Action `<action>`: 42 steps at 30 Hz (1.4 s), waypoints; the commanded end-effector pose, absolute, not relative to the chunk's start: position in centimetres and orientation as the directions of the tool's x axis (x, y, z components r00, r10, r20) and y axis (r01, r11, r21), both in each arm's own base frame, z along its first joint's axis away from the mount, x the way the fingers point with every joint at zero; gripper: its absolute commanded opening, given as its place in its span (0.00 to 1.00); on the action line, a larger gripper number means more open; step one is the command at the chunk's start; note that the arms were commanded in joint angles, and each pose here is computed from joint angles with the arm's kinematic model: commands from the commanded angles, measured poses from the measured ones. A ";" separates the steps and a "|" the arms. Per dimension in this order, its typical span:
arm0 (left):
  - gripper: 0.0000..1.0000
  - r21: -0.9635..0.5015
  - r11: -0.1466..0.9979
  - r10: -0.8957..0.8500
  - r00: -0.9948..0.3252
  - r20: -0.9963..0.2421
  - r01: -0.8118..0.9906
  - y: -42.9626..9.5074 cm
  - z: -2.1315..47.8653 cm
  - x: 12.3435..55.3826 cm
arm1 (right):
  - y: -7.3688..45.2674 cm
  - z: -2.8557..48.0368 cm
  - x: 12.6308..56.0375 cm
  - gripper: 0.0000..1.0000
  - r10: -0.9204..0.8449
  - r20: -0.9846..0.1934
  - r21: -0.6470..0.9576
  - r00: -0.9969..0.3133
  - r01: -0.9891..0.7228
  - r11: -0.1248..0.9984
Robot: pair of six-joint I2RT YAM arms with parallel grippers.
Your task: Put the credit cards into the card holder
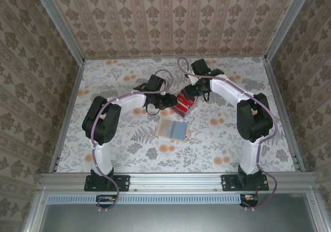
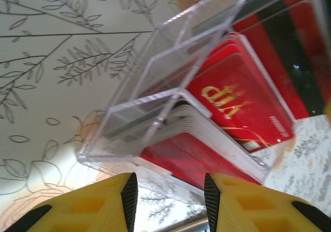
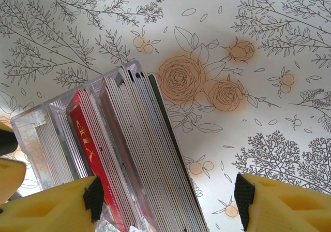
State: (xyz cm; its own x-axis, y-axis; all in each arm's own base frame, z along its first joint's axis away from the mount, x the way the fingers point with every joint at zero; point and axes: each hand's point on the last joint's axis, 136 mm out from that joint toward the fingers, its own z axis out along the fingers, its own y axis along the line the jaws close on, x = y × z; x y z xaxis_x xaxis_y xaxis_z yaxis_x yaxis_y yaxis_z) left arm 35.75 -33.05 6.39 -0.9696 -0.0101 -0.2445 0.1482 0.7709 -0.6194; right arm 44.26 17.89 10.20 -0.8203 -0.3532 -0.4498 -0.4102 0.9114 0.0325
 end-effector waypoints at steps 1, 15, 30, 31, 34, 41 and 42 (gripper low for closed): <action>0.41 -0.553 0.818 0.022 -0.968 -0.248 0.160 -32.5 5.0 36.0 | 17.0 9.8 43.6 0.71 -0.349 -0.423 0.016 -0.836 -0.392 0.920; 0.41 -0.519 0.846 0.020 -0.979 -0.203 0.125 -31.8 2.1 34.8 | 16.6 9.1 43.7 0.71 -0.362 -0.403 -0.009 -0.841 -0.392 0.920; 0.41 -0.514 0.849 0.021 -0.980 -0.200 0.123 -31.5 2.1 34.2 | 14.8 7.8 44.7 0.70 -0.333 -0.370 -0.060 -0.867 -0.335 0.940; 0.41 -0.511 0.851 0.022 -0.980 -0.199 0.123 -31.5 2.0 34.1 | 14.7 8.0 44.7 0.70 -0.330 -0.375 -0.060 -0.866 -0.332 0.941; 0.41 -0.511 0.851 0.021 -0.980 -0.197 0.121 -31.4 2.1 34.1 | 14.5 8.5 44.8 0.70 -0.325 -0.385 -0.059 -0.864 -0.328 0.943; 0.41 -0.512 0.850 0.022 -0.980 -0.196 0.122 -31.4 2.0 34.2 | 14.4 9.6 45.2 0.69 -0.317 -0.410 -0.059 -0.855 -0.322 0.945; 0.41 -0.513 0.850 0.021 -0.980 -0.198 0.122 -31.4 2.0 34.2 | 14.3 9.7 45.2 0.69 -0.315 -0.412 -0.058 -0.855 -0.320 0.946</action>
